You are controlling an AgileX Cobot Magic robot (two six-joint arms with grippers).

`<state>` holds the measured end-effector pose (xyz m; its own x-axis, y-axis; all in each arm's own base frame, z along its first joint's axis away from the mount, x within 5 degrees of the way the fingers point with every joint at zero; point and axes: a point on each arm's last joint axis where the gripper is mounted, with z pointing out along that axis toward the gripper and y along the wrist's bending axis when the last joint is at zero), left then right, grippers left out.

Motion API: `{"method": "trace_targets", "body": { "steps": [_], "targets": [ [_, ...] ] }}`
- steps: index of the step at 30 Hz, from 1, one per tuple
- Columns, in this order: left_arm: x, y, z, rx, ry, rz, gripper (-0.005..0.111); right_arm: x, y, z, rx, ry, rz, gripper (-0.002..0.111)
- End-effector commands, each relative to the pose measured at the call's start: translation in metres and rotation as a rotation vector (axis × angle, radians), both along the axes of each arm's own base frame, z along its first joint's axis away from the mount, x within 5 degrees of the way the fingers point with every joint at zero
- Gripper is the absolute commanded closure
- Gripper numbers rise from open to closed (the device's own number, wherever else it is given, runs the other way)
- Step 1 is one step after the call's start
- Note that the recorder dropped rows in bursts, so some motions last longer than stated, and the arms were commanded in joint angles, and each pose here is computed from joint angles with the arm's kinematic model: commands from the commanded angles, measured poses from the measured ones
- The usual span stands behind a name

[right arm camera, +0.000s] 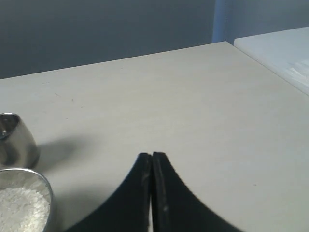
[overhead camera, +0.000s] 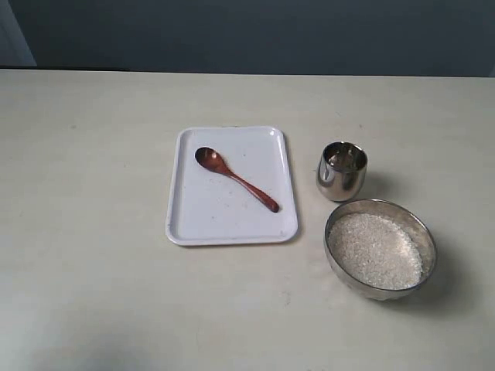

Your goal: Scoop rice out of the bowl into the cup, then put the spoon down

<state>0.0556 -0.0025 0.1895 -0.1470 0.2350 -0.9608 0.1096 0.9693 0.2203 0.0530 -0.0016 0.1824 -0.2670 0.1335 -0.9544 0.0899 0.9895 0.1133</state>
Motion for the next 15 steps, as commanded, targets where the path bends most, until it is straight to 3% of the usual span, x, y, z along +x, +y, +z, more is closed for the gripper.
{"method": "trace_targets", "body": {
  "steps": [1, 15],
  "targets": [
    [-0.0002, -0.0003, 0.0023, -0.012, -0.02, -0.003, 0.106, 0.0001, -0.002, -0.0012, -0.003, -0.011, -0.03, 0.108],
    [-0.0002, -0.0003, 0.0023, -0.012, -0.02, -0.003, 0.106, 0.0002, -0.0009, -0.0011, 0.033, -0.015, -0.027, 0.108]
  ]
}}
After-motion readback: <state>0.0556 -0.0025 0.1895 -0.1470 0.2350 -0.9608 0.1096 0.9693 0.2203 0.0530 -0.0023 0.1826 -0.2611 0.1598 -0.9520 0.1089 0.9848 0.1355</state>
